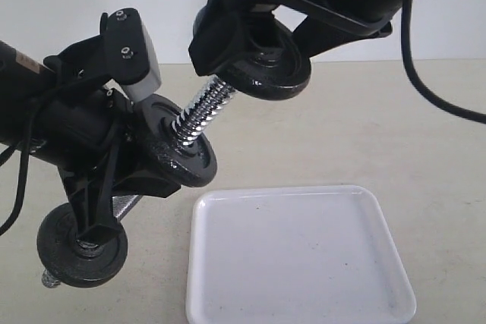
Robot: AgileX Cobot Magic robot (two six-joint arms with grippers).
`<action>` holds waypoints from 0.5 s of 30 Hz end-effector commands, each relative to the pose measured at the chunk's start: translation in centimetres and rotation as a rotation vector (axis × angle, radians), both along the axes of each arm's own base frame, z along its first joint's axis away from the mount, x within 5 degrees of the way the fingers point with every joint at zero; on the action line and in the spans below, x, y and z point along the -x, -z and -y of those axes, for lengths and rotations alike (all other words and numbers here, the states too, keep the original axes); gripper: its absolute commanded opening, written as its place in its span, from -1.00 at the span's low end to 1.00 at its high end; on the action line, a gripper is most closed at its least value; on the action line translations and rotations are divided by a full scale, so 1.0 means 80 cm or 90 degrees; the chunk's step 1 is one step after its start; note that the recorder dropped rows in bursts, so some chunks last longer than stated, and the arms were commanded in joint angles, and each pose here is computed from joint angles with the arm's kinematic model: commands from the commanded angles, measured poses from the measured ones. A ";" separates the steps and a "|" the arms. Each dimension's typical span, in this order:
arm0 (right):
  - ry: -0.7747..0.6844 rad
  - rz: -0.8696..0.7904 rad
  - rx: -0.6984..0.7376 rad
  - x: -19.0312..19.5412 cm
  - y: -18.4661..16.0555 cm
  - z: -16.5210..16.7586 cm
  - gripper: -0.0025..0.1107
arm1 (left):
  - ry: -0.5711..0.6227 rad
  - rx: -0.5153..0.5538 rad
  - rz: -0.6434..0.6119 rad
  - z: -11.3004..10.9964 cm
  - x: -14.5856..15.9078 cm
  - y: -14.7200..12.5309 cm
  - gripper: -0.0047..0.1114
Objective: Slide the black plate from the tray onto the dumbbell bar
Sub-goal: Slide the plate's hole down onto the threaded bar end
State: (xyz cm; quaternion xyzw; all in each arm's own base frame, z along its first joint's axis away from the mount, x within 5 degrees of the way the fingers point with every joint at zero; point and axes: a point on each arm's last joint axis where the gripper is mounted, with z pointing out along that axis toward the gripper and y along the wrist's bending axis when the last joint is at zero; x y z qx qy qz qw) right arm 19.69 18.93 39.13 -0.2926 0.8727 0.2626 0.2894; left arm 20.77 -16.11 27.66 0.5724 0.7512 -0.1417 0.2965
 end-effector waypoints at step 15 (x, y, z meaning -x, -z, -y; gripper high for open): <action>-0.016 -0.030 -0.062 -0.011 0.002 -0.019 -0.96 | -0.015 0.099 0.128 -0.001 0.005 -0.059 -0.84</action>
